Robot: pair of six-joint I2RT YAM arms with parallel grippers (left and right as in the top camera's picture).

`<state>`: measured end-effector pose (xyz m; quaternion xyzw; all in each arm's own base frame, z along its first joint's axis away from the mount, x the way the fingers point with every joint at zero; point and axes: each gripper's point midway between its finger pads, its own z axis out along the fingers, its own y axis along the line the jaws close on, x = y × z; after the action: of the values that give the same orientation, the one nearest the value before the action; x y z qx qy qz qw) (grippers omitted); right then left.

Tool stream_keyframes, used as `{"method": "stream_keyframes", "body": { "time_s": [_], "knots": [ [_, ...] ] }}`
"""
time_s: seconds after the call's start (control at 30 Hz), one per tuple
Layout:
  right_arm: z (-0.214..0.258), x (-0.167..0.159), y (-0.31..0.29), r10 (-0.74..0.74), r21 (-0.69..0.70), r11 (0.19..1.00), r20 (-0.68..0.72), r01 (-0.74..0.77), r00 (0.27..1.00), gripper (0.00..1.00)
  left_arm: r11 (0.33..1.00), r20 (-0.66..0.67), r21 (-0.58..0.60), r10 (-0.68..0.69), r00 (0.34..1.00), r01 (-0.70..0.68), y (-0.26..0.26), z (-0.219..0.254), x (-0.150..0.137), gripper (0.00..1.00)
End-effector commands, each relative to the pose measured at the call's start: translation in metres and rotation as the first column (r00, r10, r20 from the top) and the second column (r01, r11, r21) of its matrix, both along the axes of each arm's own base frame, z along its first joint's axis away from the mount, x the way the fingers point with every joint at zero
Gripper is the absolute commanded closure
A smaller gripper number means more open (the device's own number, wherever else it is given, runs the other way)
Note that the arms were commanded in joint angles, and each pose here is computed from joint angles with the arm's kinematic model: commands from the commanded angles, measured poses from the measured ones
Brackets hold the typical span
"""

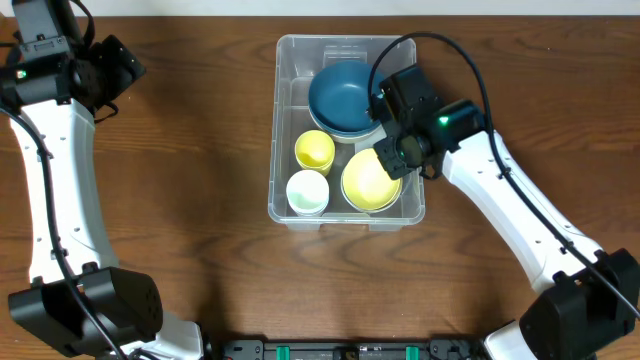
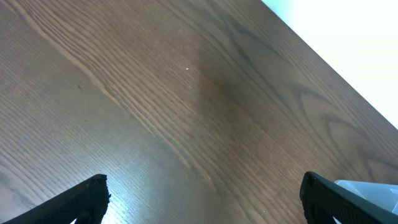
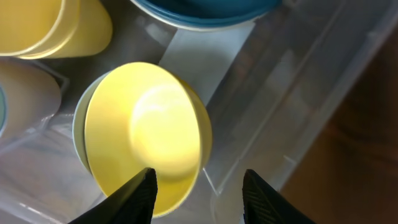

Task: Pack container
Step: 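Lower the yellow bowl onto the grey bowl stack and release it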

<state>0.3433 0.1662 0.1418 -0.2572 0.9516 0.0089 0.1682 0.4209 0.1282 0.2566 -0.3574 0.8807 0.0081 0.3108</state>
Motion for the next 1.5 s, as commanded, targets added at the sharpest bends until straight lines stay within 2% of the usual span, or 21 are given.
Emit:
{"method": "stream_keyframes", "body": {
  "time_s": [0.0, 0.6, 0.73, 0.87, 1.2, 1.47],
  "knots": [
    [-0.015, -0.006, 0.004, 0.073, -0.001, 0.997, -0.022, -0.074, 0.997, 0.53, 1.000, -0.001, 0.016, 0.003, 1.000, -0.003, 0.004, 0.003, 0.000, 0.02],
    [-0.041, 0.007, 0.011, 0.133, -0.005, 0.991, 0.015, -0.133, 0.991, 0.55, 1.000, -0.001, 0.016, 0.003, 1.000, -0.003, 0.004, 0.003, 0.000, 0.02],
    [-0.046, 0.010, 0.013, 0.135, -0.007, 0.991, 0.013, -0.135, 0.991, 0.62, 1.000, -0.001, 0.016, 0.003, 1.000, -0.003, 0.004, 0.003, 0.000, 0.02],
    [-0.051, 0.010, 0.012, 0.135, -0.012, 0.991, 0.000, -0.135, 0.991, 0.75, 1.000, -0.001, 0.016, 0.003, 1.000, -0.003, 0.004, 0.003, 0.000, 0.02],
    [-0.051, 0.010, 0.012, 0.139, -0.013, 0.990, 0.001, -0.139, 0.990, 0.97, 1.000, -0.001, 0.016, 0.003, 1.000, -0.003, 0.004, 0.003, 0.000, 0.02],
    [-0.051, 0.009, 0.012, 0.139, -0.014, 0.990, -0.002, -0.139, 0.990, 0.99, 1.000, -0.001, 0.016, 0.003, 1.000, -0.003, 0.004, 0.003, 0.000, 0.02]
  ]
}}
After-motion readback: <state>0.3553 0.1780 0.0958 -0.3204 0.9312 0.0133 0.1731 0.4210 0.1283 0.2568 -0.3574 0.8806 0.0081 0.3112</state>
